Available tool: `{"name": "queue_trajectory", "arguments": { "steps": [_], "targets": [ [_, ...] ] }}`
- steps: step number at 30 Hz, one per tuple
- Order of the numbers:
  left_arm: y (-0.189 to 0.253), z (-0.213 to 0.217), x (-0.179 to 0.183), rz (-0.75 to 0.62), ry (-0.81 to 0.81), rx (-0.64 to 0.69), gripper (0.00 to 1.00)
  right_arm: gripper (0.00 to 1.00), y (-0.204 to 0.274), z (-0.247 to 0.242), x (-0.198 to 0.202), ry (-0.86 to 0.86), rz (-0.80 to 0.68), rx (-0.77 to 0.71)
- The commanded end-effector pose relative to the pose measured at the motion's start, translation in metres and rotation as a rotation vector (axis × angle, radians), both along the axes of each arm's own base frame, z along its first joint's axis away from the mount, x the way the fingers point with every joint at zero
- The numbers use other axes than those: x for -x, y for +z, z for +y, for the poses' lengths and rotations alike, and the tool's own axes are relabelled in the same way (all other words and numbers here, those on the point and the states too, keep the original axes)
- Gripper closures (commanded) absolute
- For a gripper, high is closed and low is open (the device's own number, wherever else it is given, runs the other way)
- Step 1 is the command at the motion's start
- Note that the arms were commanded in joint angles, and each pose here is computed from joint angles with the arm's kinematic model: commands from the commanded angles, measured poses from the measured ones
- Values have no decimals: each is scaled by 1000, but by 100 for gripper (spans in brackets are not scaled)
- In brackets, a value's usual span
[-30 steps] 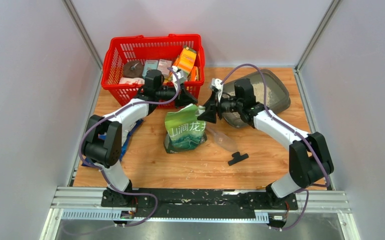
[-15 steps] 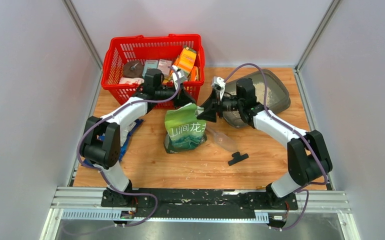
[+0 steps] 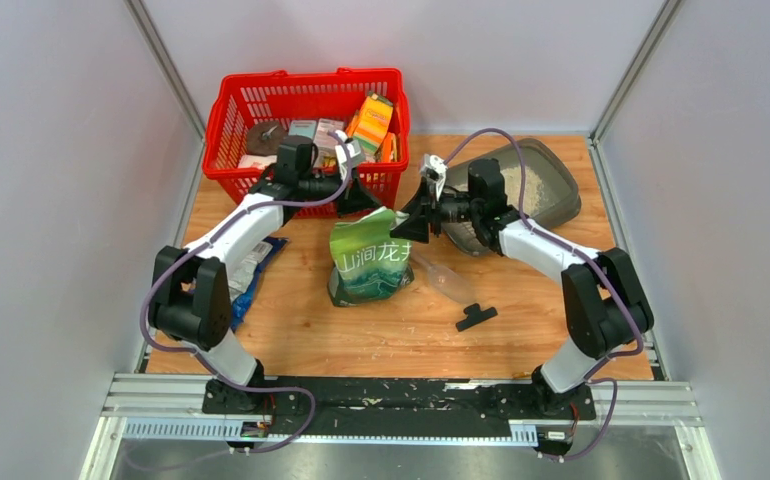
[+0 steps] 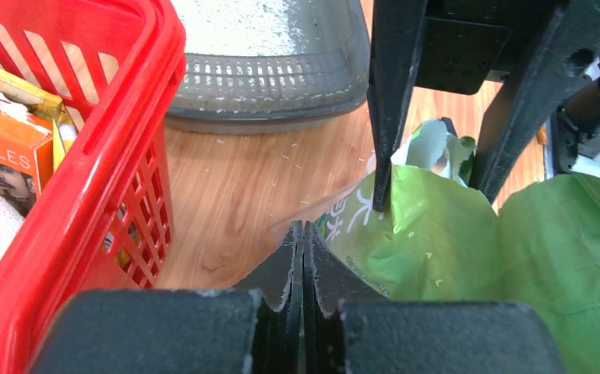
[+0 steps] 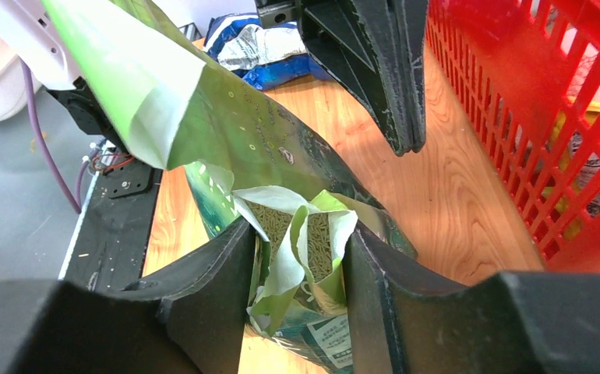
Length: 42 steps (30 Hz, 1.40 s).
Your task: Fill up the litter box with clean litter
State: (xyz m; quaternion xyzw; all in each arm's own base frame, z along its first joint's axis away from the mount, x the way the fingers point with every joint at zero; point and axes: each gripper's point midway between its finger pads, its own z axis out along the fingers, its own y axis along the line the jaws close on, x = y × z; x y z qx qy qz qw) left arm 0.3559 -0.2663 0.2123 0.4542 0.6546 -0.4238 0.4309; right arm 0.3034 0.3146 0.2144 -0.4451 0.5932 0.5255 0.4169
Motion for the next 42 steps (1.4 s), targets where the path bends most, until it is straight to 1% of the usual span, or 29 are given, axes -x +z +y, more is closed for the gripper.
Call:
{"name": "queue_trajectory", "arguments": {
  "steps": [1, 7, 9, 11, 13, 14, 15, 16, 17, 18, 19, 20, 22, 23, 24, 25, 26, 28, 29, 30, 31, 33, 34, 36, 37, 38, 39, 41, 42],
  "targets": [
    [25, 7, 4, -86, -11, -9, 99, 54, 7, 6, 3, 54, 8, -34],
    [30, 13, 5, -72, 16, -15, 99, 60, 5, 4, 13, 86, 41, -31],
    [34, 21, 2, -65, 53, -20, 99, 64, 7, 4, 14, 86, 43, -33],
    [34, 31, 0, -28, 101, -26, 98, 73, 8, 4, 15, 93, 46, -34],
    [39, 40, 3, -10, 135, -29, 96, 79, 9, 3, 18, 99, 55, -31],
    [37, 49, 5, 22, 165, -46, 95, 86, 10, 3, 19, 99, 53, -30],
    [44, 55, 10, 18, 181, -49, 94, 88, 9, 1, 19, 98, 54, -26],
    [46, 61, 13, 20, 196, -58, 91, 90, 9, 0, 21, 92, 57, -16],
    [44, 68, 23, 57, 208, -70, 89, 94, 10, -1, 21, 84, 61, -12],
    [52, 73, 34, 40, 215, -70, 87, 97, 10, -2, 21, 75, 69, -8],
    [54, 76, 42, 39, 210, -77, 81, 99, 13, -3, 20, 59, 89, -2],
    [58, 80, 63, 46, 197, -90, 78, 100, 15, -6, 19, 47, 100, 0],
    [51, 82, 90, 49, 148, -104, 71, 100, 16, -7, 22, 43, 132, 20],
    [60, 83, 104, 6, 136, -94, 68, 100, 21, -8, 21, 34, 133, 25],
    [52, 84, 113, 5, 122, -96, 65, 100, 19, -9, 23, 26, 170, 42],
    [53, 83, 120, -20, 109, -95, 59, 100, 20, -10, 21, 11, 185, 48],
    [57, 80, 131, -66, 83, -92, 56, 100, 25, -10, 20, 6, 190, 47],
    [52, 73, 136, -135, 46, -99, 47, 100, 27, -11, 19, -20, 207, 60],
    [53, 71, 137, -161, 39, -90, 45, 100, 25, -13, 19, -44, 261, 72],
    [45, 69, 137, -139, 41, -83, 44, 100, 23, -13, 17, -62, 287, 75],
    [49, 64, 129, -180, 48, -67, 44, 100, 23, -13, 16, -67, 310, 75],
    [36, 60, 117, -130, 106, -58, 42, 100, 20, -15, 12, -88, 353, 83],
    [44, 57, 101, -179, 149, -35, 41, 100, 19, -16, 12, -87, 353, 83],
    [36, 52, 89, -110, 181, -11, 41, 100, 20, -17, 13, -74, 331, 100],
    [40, 49, 83, -109, 189, 11, 46, 100, 20, -18, 12, -78, 332, 108],
    [39, 44, 78, -77, 179, 24, 49, 100, 21, -19, 12, -80, 333, 112],
    [40, 40, 79, -42, 171, 43, 55, 100, 20, -21, 12, -82, 344, 117],
    [45, 33, 77, -5, 166, 76, 60, 100, 21, -25, 9, -93, 356, 117],
    [45, 32, 77, 25, 171, 93, 64, 100, 21, -27, 11, -86, 366, 115]
  ]
}}
